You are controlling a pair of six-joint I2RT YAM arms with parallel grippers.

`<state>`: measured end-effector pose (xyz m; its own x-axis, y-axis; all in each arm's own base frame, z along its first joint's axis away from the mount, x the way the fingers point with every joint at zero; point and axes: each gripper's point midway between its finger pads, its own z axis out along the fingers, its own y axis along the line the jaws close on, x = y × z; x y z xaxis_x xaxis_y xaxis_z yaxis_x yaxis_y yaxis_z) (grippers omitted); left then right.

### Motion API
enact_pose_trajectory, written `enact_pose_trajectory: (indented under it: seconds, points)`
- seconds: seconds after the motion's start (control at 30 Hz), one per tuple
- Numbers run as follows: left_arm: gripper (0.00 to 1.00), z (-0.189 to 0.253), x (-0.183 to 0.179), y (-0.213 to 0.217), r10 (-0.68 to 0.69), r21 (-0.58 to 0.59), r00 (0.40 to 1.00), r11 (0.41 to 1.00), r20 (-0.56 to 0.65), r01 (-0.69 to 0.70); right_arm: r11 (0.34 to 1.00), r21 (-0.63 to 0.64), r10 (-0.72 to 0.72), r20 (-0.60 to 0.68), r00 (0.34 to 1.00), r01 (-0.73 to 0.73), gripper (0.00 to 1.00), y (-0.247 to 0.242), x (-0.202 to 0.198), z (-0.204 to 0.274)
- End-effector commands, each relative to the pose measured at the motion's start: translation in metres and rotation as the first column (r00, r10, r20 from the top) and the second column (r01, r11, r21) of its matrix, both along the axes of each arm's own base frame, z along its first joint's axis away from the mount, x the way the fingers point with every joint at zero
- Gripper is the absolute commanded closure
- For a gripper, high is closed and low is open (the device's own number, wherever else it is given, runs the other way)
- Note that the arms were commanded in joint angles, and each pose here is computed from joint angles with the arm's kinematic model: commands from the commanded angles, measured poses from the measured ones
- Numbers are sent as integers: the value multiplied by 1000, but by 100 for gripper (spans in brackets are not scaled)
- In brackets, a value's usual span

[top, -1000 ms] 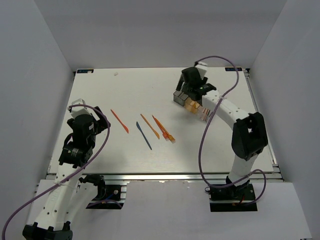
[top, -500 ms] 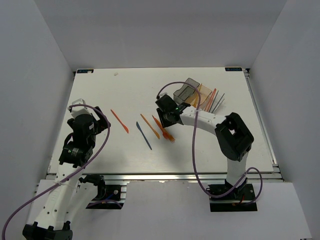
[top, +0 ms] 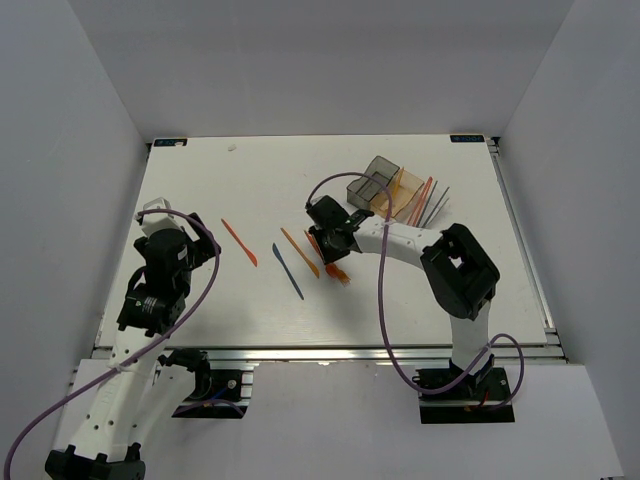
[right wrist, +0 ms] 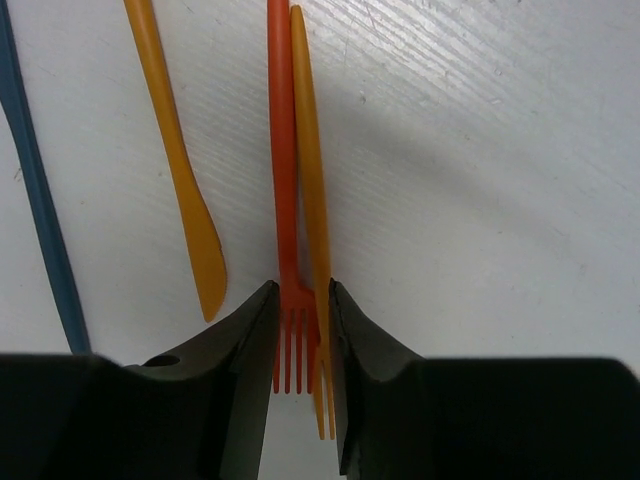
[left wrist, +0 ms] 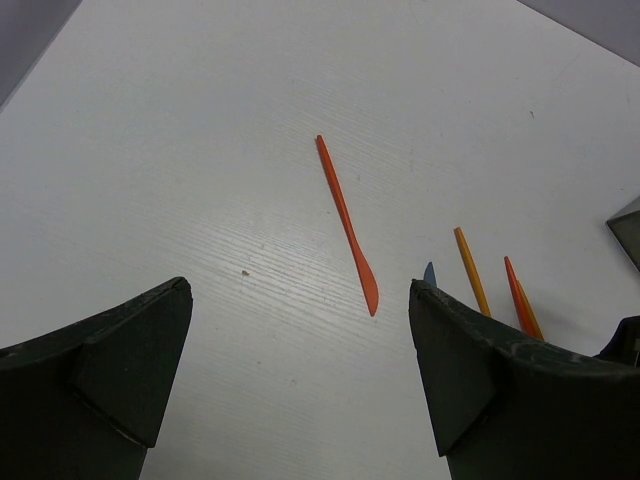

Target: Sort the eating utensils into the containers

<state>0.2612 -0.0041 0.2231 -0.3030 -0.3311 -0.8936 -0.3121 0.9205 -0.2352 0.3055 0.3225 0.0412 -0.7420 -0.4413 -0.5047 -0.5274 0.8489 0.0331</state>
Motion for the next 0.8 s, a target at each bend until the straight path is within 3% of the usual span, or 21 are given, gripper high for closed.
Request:
enact_pose_trajectory:
  seconds: [0.0,0.57,0.77]
  points:
    - [2,6,0,-2,-14,-1,1000,1000,21,14,999,-47,8,-29,1000,-9,68,-9,-8,-15]
    - [2,6,0,-3,-16,-2,1000,1000,21,16,996,-84,-9,-56,998,5,75,-22,-6,-37]
    - [2,6,0,-2,-14,-1,1000,1000,21,14,995,-99,-26,-48,999,21,86,-26,-4,-35]
